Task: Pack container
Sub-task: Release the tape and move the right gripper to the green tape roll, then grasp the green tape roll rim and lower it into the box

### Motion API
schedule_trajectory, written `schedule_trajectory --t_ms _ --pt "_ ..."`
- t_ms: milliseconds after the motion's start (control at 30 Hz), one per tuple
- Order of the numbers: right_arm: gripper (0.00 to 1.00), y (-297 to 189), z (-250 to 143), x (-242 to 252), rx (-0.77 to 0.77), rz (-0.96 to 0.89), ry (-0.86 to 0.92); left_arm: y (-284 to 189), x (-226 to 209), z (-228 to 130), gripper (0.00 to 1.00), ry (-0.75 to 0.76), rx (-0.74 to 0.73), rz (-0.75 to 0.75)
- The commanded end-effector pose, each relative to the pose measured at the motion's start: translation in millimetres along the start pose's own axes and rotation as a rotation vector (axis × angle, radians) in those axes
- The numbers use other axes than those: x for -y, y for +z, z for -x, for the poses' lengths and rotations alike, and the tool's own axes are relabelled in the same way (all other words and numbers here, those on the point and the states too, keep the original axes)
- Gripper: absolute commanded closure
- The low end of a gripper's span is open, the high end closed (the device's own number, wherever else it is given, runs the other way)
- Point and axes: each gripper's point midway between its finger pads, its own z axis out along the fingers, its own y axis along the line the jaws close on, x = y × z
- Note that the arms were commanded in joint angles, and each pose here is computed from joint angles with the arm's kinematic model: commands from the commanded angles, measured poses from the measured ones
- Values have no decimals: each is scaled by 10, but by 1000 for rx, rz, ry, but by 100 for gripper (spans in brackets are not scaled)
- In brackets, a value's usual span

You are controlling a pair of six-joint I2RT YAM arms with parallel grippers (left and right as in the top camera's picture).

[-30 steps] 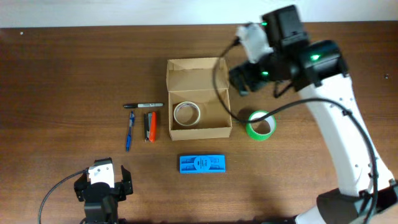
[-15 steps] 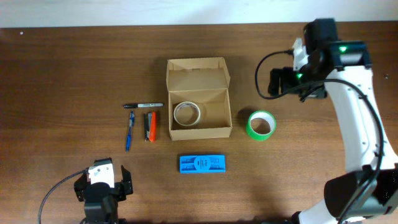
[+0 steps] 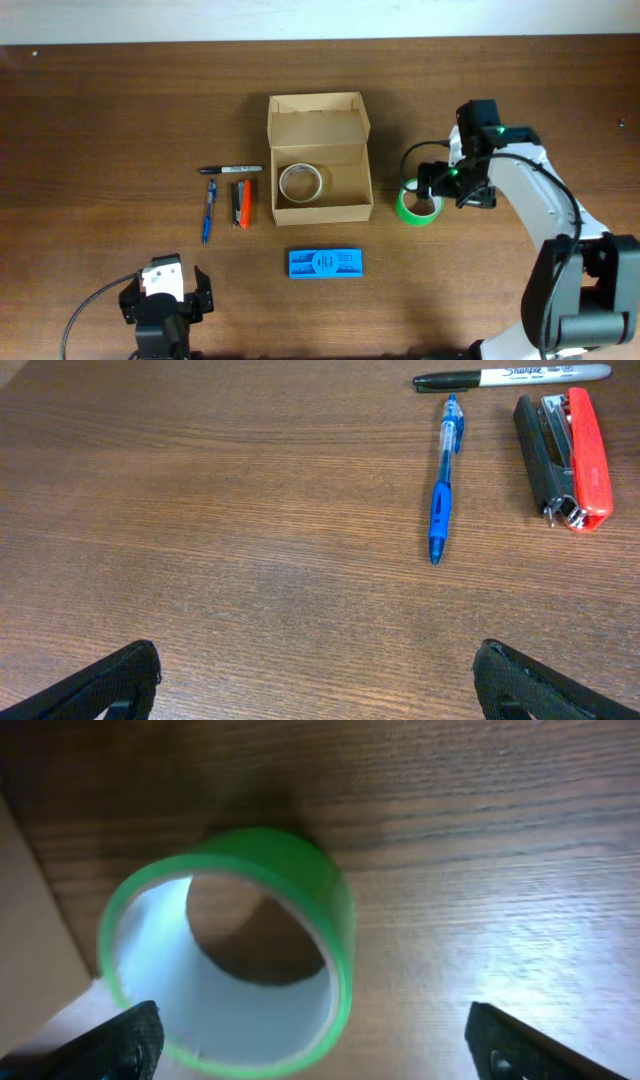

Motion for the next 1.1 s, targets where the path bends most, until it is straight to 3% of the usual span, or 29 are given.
schedule_trajectory --t_ms 0,400,500,733,933,1067 --pt "5 123 -72 5 -9 7 48 14 -18 -17 0 -17 0 12" --pt "27 382 -89 81 6 -16 126 14 -18 -17 0 -17 0 12" --pt "42 417 -100 88 -1 -19 131 14 -18 -17 0 -17 0 12" --pt "96 449 -60 82 10 -15 130 14 -18 -17 0 -17 0 12" --pt "96 333 91 42 62 -3 87 14 -18 -17 1 -17 0 12" --pt "96 -210 419 -121 198 18 -92 14 -18 -17 0 -17 0 12"
